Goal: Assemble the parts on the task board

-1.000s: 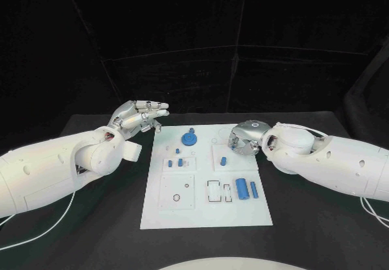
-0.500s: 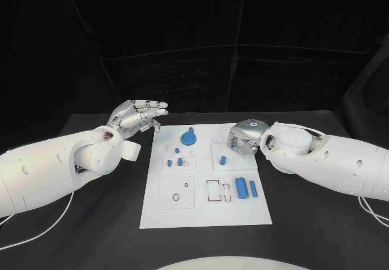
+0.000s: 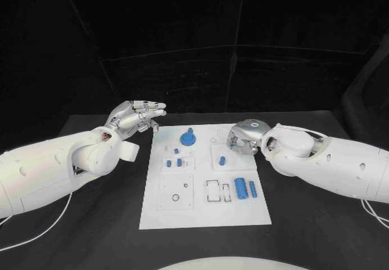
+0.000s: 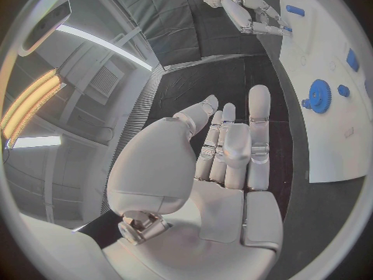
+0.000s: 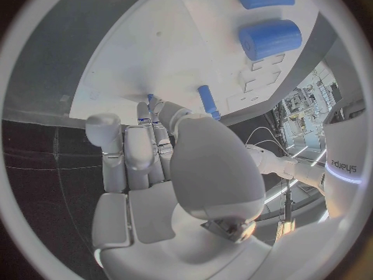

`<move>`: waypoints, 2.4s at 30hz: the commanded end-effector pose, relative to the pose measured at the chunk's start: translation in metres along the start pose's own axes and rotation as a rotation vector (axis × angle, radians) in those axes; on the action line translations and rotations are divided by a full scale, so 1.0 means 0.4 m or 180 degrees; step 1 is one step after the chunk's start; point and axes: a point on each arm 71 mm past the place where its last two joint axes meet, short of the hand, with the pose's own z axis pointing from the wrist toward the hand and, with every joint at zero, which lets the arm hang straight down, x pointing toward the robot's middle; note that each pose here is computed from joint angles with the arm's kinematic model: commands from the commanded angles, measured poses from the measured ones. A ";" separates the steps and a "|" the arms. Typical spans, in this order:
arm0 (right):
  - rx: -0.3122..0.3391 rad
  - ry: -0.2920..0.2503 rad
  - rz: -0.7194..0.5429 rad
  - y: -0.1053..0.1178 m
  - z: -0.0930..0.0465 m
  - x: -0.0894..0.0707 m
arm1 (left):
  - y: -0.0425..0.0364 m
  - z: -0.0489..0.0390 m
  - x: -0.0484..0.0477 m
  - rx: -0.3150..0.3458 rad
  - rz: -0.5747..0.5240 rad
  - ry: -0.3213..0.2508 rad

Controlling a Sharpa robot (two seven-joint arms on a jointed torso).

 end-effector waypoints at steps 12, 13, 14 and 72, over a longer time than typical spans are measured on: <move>-0.0072 -0.0389 0.0367 0.016 -0.056 -0.043 | -0.002 0.000 -0.003 0.0000 -0.0026 0.0014; -0.0102 -0.0403 0.0402 0.024 -0.060 -0.047 | -0.002 -0.001 -0.004 0.0000 -0.0026 0.0014; -0.0122 -0.0411 0.0424 0.030 -0.063 -0.049 | -0.002 -0.001 -0.004 -0.0001 -0.0026 0.0014; -0.1106 0.0214 0.0712 0.369 0.012 0.063 | 0.002 0.011 0.027 -0.0027 -0.0060 0.0100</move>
